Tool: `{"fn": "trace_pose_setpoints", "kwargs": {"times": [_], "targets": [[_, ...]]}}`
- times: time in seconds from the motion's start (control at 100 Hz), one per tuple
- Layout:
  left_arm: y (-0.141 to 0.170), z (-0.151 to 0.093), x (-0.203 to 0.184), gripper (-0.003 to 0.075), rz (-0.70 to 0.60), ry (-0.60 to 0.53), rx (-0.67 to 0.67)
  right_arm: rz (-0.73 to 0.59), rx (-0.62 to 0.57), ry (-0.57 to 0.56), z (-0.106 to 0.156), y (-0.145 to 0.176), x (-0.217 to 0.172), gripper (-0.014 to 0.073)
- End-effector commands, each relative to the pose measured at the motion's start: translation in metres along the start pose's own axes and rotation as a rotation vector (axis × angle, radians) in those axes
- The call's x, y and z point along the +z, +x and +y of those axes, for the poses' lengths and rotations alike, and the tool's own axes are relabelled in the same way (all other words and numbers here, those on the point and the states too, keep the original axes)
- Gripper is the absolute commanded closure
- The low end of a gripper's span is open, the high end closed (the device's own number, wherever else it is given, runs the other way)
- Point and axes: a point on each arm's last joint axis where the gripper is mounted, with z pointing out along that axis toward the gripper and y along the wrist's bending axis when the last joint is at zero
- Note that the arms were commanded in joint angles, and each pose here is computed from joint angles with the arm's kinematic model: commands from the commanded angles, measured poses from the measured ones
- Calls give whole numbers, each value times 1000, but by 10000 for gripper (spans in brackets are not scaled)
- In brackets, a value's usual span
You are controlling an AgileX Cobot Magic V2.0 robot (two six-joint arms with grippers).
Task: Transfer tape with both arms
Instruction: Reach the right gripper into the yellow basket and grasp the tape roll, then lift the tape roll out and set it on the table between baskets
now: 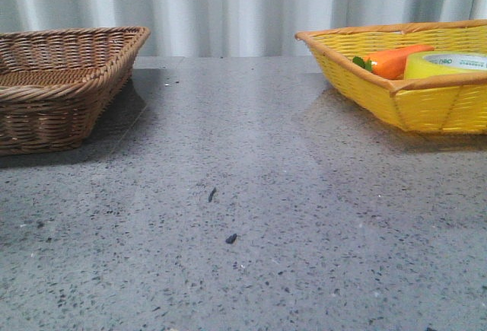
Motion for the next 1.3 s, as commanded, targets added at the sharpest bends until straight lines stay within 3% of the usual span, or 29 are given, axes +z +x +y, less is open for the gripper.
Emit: {"fn": "trace_pose_setpoints", "kwargs": {"times": [0.0,0.18,0.48,0.69,0.78,0.9,1.05,1.17,1.29], "targets": [[-15,-7,-1,312,-72,42,30,81,-53,-26,9,-30,20,196],[-14,-10,0,318,-67,61,36,368,-55,-19,10,-54,96,196],[-11,-10,0,318,-29,69,32,565,-43,21,-1,-48,206,196],[-7,-11,0,318,14,75,34,588,-36,82,-10,-39,230,200],[-7,-11,0,318,10,74,34,562,-38,82,-10,-41,232,293],[-7,-11,0,318,8,74,34,538,-41,80,-9,-46,225,665],[-7,-11,0,318,8,74,34,411,-52,65,-1,-71,188,646],[-8,-11,0,318,-1,73,33,207,-74,29,14,-111,132,646],[-10,-10,0,318,-18,71,33,-9,-93,-81,43,-148,80,646]]}}
